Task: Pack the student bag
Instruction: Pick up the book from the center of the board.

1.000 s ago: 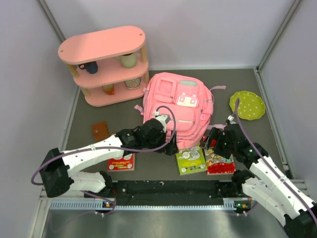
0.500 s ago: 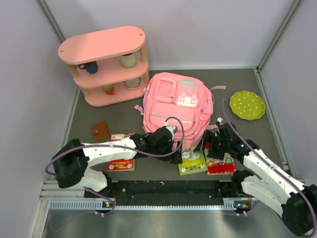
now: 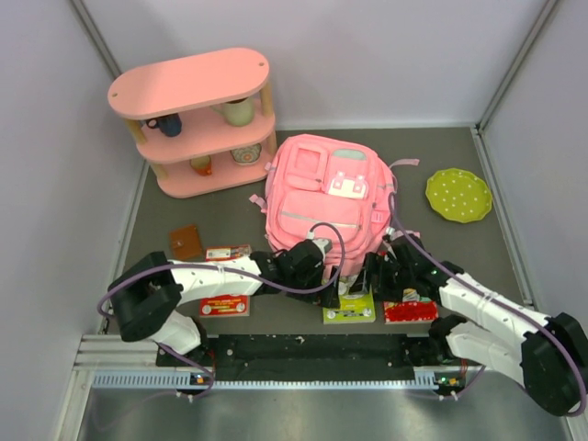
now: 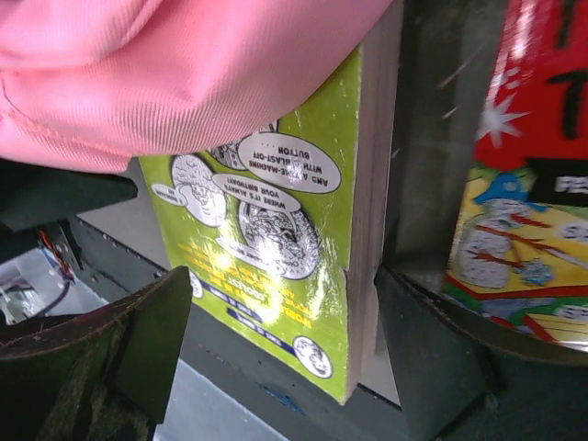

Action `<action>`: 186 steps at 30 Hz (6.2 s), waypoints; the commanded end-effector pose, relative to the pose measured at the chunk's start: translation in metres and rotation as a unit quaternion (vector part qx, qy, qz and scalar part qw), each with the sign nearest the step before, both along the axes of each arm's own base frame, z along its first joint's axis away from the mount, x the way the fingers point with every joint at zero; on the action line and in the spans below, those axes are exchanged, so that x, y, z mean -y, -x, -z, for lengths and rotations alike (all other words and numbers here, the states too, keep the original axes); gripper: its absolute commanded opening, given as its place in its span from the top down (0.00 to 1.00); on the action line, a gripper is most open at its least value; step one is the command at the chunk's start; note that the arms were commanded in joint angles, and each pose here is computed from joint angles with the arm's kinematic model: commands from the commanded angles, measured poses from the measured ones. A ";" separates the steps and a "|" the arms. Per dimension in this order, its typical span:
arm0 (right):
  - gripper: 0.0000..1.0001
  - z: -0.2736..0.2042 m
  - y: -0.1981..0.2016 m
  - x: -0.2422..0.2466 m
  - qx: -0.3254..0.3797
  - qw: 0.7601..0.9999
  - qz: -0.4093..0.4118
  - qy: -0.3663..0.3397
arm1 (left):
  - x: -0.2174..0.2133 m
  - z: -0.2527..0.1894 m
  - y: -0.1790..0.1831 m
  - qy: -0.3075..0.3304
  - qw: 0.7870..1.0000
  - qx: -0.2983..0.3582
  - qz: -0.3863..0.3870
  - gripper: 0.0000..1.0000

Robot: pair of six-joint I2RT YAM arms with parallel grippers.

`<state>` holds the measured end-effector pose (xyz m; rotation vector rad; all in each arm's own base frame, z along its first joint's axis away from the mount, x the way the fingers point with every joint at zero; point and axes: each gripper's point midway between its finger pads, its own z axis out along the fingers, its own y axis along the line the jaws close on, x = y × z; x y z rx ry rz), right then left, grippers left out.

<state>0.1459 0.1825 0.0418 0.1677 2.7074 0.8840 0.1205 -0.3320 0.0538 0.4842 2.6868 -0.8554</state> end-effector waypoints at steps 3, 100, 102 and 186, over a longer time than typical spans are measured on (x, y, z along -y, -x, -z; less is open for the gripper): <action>0.21 0.005 0.008 -0.018 -0.008 1.000 -0.007 -0.019 | 0.007 0.005 -0.001 0.013 1.000 0.000 -0.004 0.05; 1.00 -0.255 -0.016 -0.040 0.327 0.897 -0.003 -0.297 | -0.025 -0.192 -0.096 0.276 0.941 0.169 -0.098 0.01; 1.00 -0.256 -0.013 -0.041 0.329 0.894 -0.009 -0.304 | -0.029 -0.198 -0.107 0.296 0.933 0.177 -0.104 0.01; 1.00 -0.242 -0.106 -0.079 0.284 0.851 0.106 -0.430 | -0.036 -0.268 -0.202 0.446 0.853 0.193 -0.189 0.25</action>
